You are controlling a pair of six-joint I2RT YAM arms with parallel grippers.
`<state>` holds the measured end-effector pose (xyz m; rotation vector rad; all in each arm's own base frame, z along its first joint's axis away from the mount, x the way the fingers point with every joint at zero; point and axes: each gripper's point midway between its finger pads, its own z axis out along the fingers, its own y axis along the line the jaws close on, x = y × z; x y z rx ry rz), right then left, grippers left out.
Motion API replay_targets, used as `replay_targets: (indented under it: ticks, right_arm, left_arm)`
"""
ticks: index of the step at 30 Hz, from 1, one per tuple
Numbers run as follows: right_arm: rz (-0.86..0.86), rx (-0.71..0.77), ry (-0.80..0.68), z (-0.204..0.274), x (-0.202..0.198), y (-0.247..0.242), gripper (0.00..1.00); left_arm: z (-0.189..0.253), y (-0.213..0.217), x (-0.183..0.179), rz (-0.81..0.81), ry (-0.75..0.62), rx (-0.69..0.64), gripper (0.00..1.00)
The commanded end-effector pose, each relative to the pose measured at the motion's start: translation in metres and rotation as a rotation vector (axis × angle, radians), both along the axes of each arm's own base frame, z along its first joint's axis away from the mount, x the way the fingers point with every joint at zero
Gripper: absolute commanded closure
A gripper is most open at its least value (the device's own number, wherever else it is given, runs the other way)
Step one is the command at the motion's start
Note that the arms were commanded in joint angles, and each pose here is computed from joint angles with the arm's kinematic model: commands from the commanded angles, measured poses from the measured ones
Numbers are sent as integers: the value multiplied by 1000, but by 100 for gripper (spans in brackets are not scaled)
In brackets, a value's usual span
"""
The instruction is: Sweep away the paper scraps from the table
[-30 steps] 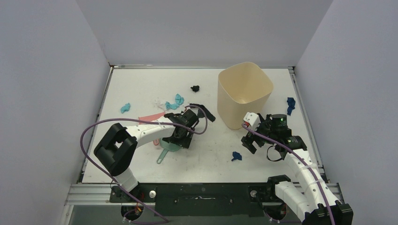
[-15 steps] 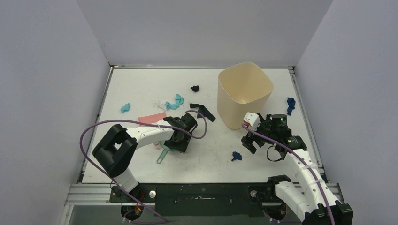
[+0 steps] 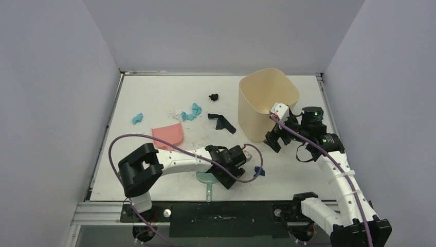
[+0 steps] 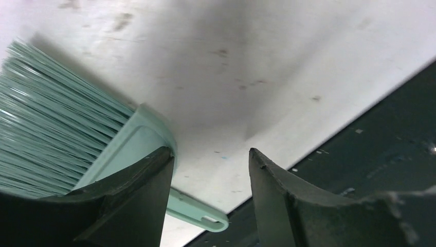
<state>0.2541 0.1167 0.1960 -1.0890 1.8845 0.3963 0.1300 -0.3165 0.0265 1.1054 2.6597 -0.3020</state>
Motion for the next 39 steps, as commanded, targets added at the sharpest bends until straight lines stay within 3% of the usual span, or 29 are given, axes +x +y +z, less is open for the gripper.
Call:
replay_targets:
  ticks: [1,10,16,20,23,28,32,39]
  right_arm:
    - [38,43,-26,29,0,8,5]
    - [226,-96,-46,3,-11,12,8]
    - [483,-235,48,-39,-27,59,15]
    - [653,-313,-8,-53,-45,106,17]
    - [751,-337,-39,-61,-55,140,20]
    - [940,-329,29,-77,-82,187,28]
    - [1043,-363,-28,-97,-101,212,19]
    - [1298,-376,-55,-118,-140,244,18]
  left_arm:
    - [32,-26,-9,-2,-33,-104,45]
    - [111,31,26,469,-340,-344,34]
    - [124,99,40,725,-471,-285,28]
    - [120,129,46,872,-479,-225,27]
    - [120,132,47,974,-412,-319,27]
    - [131,159,48,1170,-375,-532,29]
    - [144,188,49,1264,-422,-593,30]
    - [149,221,51,1352,-490,-526,25]
